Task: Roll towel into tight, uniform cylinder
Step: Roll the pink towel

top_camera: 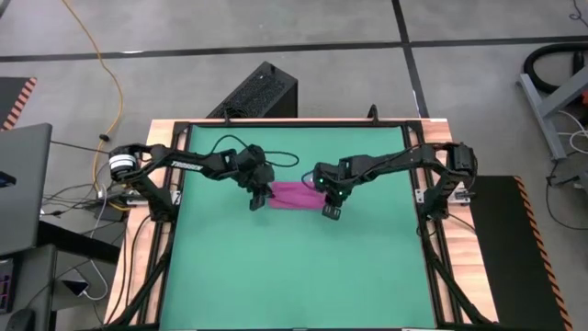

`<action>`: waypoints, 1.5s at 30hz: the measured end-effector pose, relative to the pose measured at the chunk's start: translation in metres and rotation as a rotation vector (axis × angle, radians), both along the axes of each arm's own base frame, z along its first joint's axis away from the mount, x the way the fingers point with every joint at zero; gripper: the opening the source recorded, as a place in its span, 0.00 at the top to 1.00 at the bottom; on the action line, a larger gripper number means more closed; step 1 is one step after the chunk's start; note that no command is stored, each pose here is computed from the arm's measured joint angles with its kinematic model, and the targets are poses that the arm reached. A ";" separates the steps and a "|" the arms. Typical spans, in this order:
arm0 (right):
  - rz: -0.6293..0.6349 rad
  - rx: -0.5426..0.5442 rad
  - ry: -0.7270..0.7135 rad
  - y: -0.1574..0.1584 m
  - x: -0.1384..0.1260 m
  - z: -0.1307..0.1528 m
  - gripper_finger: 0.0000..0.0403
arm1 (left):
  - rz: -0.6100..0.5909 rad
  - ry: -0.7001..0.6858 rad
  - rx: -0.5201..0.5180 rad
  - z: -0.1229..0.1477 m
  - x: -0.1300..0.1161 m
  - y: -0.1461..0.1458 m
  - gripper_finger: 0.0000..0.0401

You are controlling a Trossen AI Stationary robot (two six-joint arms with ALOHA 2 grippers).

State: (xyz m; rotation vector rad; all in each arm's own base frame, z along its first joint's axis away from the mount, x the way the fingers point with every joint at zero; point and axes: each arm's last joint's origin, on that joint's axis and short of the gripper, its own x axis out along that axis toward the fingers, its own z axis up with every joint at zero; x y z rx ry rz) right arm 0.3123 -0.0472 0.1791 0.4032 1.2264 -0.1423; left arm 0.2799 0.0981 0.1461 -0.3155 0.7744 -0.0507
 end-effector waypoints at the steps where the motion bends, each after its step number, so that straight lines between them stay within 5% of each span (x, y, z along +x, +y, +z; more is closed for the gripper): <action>1: -0.011 -0.001 -0.001 -0.004 0.000 0.000 0.92 | -0.001 0.002 -0.005 -0.001 0.000 0.001 1.00; 21: -0.056 0.015 -0.119 -0.059 0.007 -0.018 0.92 | 0.005 0.014 -0.015 -0.002 -0.002 0.004 1.00; 45: -0.038 -0.016 -0.112 -0.066 0.010 -0.026 0.92 | 0.050 0.184 -0.095 -0.002 -0.018 -0.002 0.94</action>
